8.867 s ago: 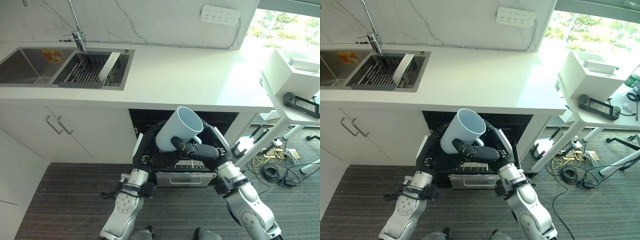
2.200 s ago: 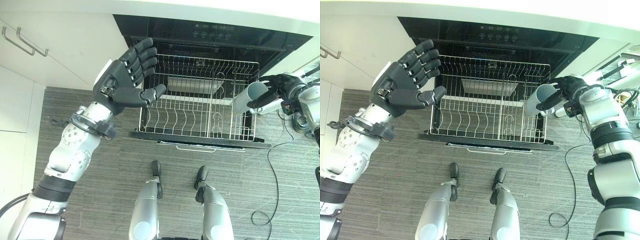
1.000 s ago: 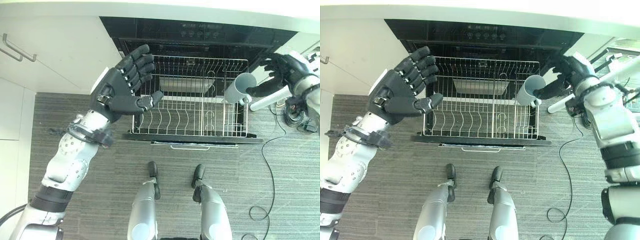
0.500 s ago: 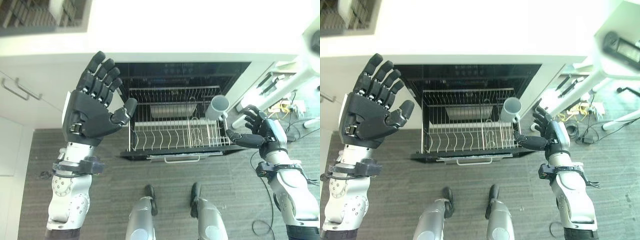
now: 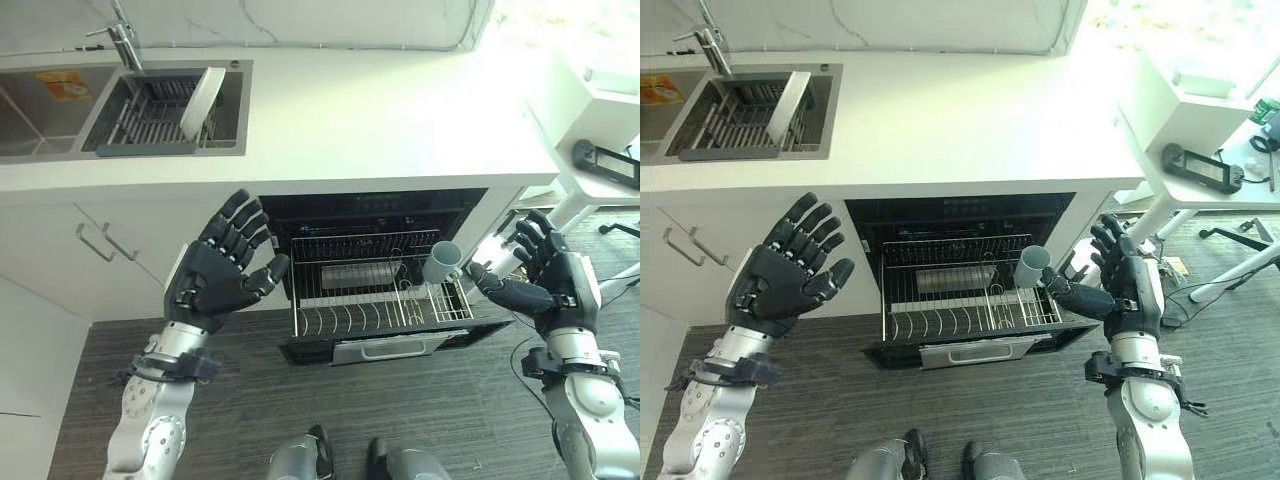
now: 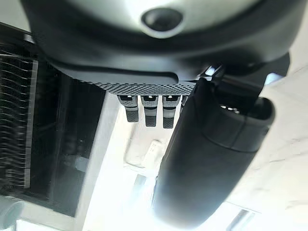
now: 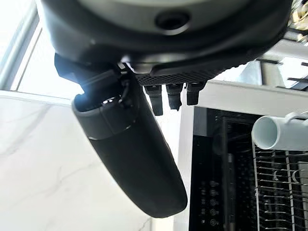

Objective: Place the dishes in the dishwasher.

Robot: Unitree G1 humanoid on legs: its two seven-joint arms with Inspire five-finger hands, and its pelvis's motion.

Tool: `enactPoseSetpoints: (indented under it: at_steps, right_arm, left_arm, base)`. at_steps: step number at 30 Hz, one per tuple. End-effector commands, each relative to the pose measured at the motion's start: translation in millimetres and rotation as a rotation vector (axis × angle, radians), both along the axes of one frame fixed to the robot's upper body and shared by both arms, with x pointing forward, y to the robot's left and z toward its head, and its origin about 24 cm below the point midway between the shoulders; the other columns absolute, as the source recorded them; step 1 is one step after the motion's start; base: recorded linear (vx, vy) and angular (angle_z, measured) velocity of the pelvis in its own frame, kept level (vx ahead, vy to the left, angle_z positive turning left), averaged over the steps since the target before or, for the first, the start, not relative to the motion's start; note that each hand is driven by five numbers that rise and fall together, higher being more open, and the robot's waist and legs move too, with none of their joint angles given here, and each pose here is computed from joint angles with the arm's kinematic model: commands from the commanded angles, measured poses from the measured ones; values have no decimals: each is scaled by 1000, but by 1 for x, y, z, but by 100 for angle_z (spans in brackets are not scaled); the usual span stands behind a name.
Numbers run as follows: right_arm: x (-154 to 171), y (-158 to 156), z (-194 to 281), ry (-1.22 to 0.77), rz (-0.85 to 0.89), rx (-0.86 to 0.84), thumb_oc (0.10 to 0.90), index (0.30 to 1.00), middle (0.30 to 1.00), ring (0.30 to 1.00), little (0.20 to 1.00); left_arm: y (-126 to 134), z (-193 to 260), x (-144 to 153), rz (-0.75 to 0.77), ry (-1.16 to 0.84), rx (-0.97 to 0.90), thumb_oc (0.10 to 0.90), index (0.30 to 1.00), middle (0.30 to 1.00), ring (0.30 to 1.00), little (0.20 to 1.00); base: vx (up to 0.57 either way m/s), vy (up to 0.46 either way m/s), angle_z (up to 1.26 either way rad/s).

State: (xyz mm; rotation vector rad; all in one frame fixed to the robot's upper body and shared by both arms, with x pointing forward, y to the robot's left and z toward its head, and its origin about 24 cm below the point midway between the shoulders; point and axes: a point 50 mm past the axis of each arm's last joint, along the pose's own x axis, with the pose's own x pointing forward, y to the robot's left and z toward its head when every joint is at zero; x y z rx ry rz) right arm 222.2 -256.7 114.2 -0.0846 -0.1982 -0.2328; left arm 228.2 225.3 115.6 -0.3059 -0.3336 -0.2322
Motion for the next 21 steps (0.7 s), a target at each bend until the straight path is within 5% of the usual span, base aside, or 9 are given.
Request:
enactPoseSetpoints:
  at_steps: [1, 10, 21]
  right_arm:
    - [-6, -8, 49, -287, -2, -53, 800, 900, 900, 900, 900]
    - [-5, -15, 64, -303, -23, -84, 800, 900, 900, 900, 900]
    - [2, -14, 86, -316, -2, -152, 800, 900, 900, 900, 900]
  left_arm:
    - [-8, 55, -6, -60, -314, 36, 800, 900, 900, 900, 900]
    - [-11, 55, -13, -95, -318, 18, 800, 900, 900, 900, 900]
    - [-4, 55, -22, -53, -376, -48, 800, 900, 900, 900, 900]
  base:
    - [157, -161, -1]
    - [121, -21, 10]
    - [113, 449, -35]
